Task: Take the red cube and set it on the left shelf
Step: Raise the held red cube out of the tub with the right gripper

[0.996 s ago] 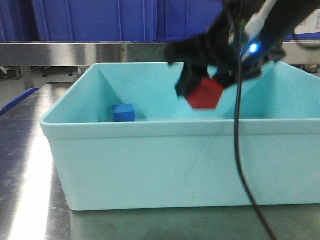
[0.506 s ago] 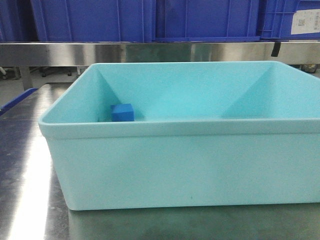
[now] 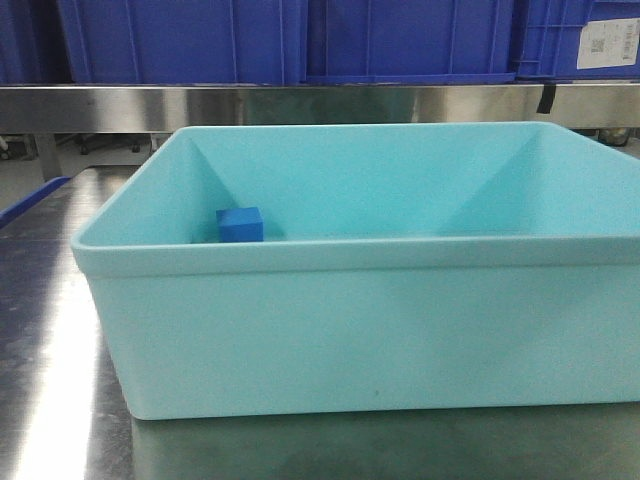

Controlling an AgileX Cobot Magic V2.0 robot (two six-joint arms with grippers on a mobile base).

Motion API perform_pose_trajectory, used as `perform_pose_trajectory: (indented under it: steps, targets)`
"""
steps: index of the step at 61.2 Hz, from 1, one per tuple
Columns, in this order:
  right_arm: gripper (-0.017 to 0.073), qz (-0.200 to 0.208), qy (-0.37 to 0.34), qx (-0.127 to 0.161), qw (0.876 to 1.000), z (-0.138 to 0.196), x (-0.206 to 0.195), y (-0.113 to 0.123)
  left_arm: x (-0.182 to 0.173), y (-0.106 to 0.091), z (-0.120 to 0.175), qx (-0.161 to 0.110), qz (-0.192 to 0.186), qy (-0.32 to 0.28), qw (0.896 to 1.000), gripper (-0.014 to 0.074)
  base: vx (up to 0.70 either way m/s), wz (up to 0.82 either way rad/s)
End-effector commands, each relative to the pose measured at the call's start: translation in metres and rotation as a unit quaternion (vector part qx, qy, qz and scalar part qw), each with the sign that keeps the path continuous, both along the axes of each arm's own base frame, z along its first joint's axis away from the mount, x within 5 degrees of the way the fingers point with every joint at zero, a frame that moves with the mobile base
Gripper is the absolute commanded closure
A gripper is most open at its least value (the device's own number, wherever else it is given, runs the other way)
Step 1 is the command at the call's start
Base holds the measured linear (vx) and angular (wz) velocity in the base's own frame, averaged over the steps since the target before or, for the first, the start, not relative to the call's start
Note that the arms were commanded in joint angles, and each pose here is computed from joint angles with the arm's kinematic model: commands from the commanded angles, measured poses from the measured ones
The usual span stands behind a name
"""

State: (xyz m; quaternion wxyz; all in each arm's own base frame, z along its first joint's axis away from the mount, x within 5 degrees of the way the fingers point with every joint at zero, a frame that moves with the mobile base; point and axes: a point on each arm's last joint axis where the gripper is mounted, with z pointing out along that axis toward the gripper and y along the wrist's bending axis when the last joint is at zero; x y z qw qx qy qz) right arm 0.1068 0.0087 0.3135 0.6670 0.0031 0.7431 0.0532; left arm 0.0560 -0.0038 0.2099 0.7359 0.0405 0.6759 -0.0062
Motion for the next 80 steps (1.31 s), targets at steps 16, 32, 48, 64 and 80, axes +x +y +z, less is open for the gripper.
perform_pose_trajectory:
  steps: [16, 32, 48, 64, 80]
  targets:
    - [0.0501, 0.005, -0.078, 0.000, 0.997, 0.0140, -0.0062, -0.0001, 0.0009, 0.0004, -0.0004, -0.004, 0.002, -0.027, 1.000, 0.0488, 0.00, 0.00]
    - [0.0501, 0.005, -0.078, 0.000, 0.997, 0.0140, -0.0062, -0.0001, 0.0009, 0.0004, -0.0004, -0.004, 0.002, -0.027, 1.000, 0.0488, 0.00, 0.00]
    - [0.0501, 0.005, -0.078, 0.000, 0.997, 0.0140, -0.0062, -0.0001, 0.0009, 0.0004, -0.0004, -0.004, 0.002, -0.027, 1.000, 0.0488, 0.01, 0.04]
    - [0.0501, 0.005, -0.078, 0.000, 0.997, 0.0140, -0.0062, -0.0001, 0.0009, 0.0004, -0.0004, -0.004, 0.002, -0.027, 1.000, 0.0488, 0.00, 0.00]
    - [0.0501, 0.005, -0.078, 0.000, 0.997, 0.0140, -0.0062, -0.0001, 0.0009, 0.0004, -0.0004, -0.004, 0.002, -0.027, 1.000, 0.0488, 0.00, 0.00]
